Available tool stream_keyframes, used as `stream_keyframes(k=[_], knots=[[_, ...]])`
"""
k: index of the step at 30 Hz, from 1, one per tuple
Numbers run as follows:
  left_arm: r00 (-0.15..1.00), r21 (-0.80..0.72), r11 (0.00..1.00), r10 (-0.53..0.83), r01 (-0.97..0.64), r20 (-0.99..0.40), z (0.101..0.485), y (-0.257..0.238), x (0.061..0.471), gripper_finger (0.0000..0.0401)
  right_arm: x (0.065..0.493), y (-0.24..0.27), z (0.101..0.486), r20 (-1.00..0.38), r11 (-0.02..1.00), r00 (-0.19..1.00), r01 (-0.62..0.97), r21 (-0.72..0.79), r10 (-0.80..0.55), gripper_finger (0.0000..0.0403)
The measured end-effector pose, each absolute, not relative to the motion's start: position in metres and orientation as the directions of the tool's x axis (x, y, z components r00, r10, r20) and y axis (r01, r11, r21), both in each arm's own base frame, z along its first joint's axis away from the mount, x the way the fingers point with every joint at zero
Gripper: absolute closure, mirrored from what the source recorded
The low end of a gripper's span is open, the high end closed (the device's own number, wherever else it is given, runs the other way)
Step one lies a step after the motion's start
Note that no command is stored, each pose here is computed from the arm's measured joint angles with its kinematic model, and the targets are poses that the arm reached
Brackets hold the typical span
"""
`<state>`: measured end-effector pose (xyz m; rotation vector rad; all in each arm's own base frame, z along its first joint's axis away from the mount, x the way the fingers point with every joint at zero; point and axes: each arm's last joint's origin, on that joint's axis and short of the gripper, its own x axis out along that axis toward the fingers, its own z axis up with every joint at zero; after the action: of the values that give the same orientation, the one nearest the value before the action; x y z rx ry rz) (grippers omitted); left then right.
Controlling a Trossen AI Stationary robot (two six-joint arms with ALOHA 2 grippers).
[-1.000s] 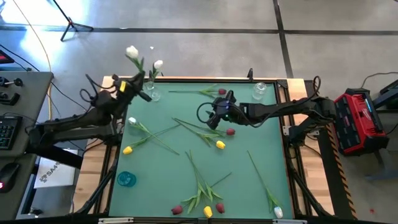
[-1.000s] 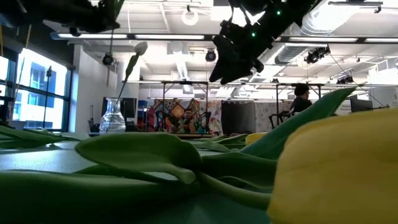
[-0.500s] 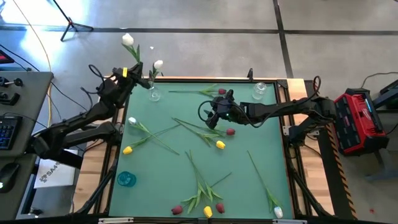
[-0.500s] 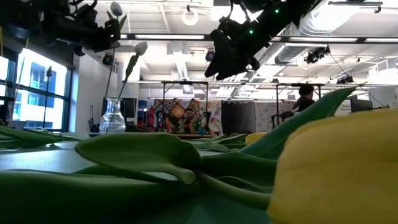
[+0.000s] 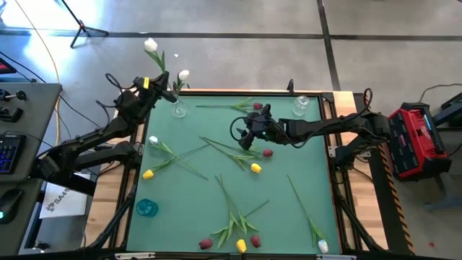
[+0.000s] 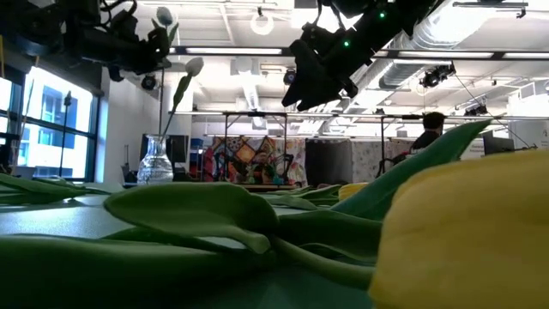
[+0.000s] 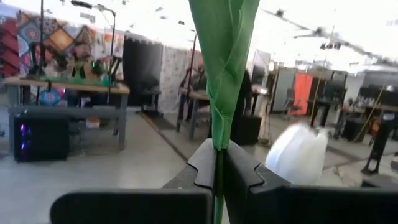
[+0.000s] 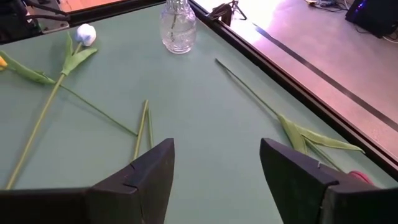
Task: Sort flowers into vase by color
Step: Put the white flower into the left transparent vase
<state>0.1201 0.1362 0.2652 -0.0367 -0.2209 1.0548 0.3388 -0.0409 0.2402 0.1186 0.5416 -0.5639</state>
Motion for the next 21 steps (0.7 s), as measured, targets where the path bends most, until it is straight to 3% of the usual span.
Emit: stream_keyframes(k=[5, 12, 21], knots=[[0.472, -0.129, 0.470, 0.881, -0.873, 0.016, 0.248, 0.141, 0.125, 0.0401, 0.339, -0.041, 0.240, -0.518, 0.842, 0.710, 0.539, -0.035, -0.476, 0.0178], [0.462, -0.146, 0.447, 0.883, -0.882, -0.088, 0.234, 0.146, 0.129, 0.0386, 0.339, -0.041, 0.240, -0.518, 0.841, 0.710, 0.540, -0.033, -0.476, 0.0178], [0.466, -0.131, 0.452, 0.878, -0.883, -0.108, 0.233, 0.144, 0.127, 0.0296, 0.339, -0.041, 0.240, -0.519, 0.837, 0.710, 0.547, -0.019, -0.476, 0.0178]])
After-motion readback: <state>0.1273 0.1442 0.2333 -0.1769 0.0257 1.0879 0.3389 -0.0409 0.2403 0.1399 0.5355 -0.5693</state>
